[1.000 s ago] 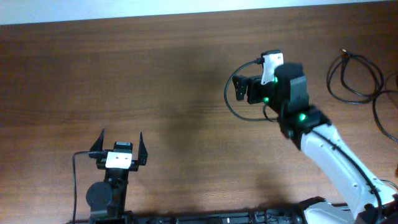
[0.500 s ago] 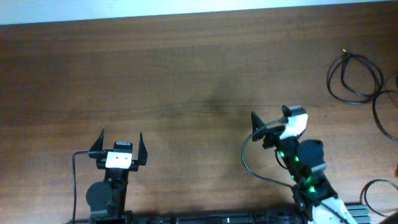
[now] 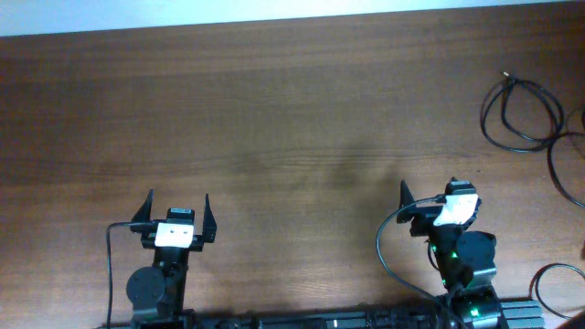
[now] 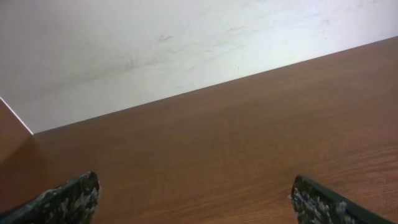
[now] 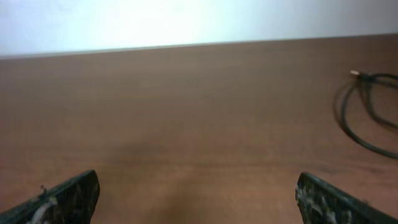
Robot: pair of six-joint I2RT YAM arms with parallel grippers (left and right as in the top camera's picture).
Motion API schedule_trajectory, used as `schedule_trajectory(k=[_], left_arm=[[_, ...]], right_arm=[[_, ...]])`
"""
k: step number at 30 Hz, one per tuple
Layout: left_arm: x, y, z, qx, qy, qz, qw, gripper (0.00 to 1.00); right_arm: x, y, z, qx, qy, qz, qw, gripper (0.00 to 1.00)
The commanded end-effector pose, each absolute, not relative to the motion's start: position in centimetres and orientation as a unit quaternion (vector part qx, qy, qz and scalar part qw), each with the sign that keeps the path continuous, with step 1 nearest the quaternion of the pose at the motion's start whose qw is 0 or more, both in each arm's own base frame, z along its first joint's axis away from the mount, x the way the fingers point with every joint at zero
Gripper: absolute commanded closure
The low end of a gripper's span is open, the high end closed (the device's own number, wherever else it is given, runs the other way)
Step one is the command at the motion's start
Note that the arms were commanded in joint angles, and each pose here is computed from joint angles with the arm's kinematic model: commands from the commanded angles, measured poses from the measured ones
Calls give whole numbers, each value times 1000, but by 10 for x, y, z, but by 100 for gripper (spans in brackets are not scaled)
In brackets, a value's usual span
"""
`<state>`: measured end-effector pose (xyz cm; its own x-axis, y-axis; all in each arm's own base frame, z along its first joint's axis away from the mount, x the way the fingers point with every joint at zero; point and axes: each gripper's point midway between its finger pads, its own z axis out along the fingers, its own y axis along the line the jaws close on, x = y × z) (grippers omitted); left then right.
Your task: Untangle cables
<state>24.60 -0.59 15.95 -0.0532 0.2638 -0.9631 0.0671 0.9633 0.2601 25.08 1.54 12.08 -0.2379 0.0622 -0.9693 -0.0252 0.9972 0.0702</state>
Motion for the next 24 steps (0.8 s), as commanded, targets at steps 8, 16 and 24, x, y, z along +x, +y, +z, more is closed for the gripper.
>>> schedule_trajectory(k=[8,16,24], left_arm=[[246,-5,158,116,723,77,677,1],[246,-5,158,116,723,77,677,1],[246,-5,158,116,723,77,677,1]], right_arm=[[245,17,156,-54,732,-7,679,1],[245,17,156,-54,732,-7,679,1],[245,17,156,-54,732,-7,679,1]])
